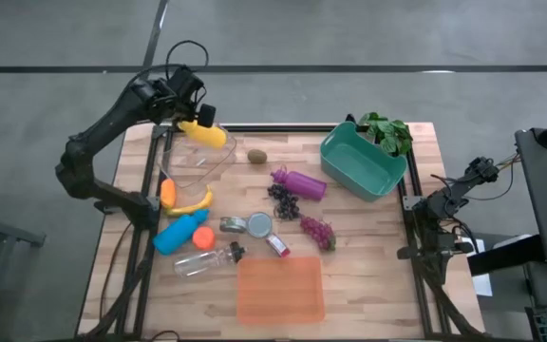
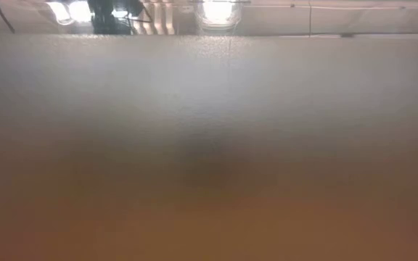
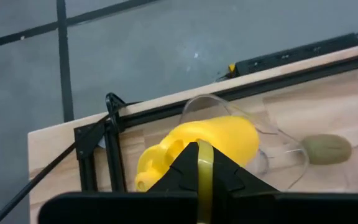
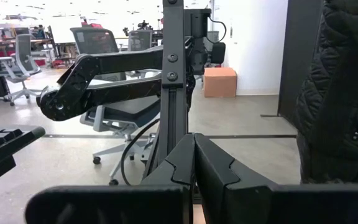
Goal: Pick & Place Food Item
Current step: Put the yellow water bottle into the transparent bin
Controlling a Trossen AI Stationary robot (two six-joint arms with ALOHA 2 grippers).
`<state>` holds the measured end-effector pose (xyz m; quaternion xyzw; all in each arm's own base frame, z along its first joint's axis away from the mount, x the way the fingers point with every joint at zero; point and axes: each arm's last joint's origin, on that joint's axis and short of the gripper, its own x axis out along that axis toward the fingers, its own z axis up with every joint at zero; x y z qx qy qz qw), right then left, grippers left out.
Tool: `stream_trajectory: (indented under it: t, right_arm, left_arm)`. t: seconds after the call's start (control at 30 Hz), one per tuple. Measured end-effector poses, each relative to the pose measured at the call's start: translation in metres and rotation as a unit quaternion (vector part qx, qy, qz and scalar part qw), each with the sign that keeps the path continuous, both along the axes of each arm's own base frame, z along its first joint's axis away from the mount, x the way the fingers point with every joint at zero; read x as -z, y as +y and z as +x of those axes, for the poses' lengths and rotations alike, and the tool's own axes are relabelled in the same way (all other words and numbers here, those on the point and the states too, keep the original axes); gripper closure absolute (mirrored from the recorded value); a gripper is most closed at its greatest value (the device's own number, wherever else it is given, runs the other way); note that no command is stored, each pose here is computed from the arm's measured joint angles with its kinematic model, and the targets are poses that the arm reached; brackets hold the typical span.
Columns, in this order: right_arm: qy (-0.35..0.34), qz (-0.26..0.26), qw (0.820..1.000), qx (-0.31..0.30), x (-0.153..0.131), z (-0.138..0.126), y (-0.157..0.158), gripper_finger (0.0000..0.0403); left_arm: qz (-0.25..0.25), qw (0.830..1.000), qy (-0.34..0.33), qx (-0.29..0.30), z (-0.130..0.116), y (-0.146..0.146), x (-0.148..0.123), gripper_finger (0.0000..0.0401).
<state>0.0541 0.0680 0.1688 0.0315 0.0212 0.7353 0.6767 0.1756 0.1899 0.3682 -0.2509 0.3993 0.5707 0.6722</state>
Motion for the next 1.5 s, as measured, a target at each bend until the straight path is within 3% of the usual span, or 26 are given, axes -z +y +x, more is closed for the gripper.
stream_trajectory:
  t: [0.27,0.57,0.87,1.23,1.5]
  right_arm:
    - [0.000,0.000,1.000,0.000,0.000,0.000,0.000,0.0395]
    - [0.000,0.000,1.000,0.000,0.000,0.000,0.000,0.0395]
    - [0.000,0.000,1.000,0.000,0.000,0.000,0.000,0.0395]
    - [0.000,0.000,1.000,0.000,0.000,0.000,0.000,0.0395]
    - [0.000,0.000,1.000,0.000,0.000,0.000,0.000,0.0395]
  left_arm:
    - [-0.028,0.999,0.030,-0.007,-0.007,0.003,0.005,0.0397]
    - [-0.023,0.999,0.028,-0.013,-0.007,0.010,0.007,0.0397]
    - [-0.021,0.998,0.045,0.029,0.010,0.028,0.022,0.0397]
    - [0.035,0.997,0.003,0.069,0.024,0.042,0.019,0.0397]
    - [0.019,0.997,0.000,0.077,0.031,0.048,0.027,0.0397]
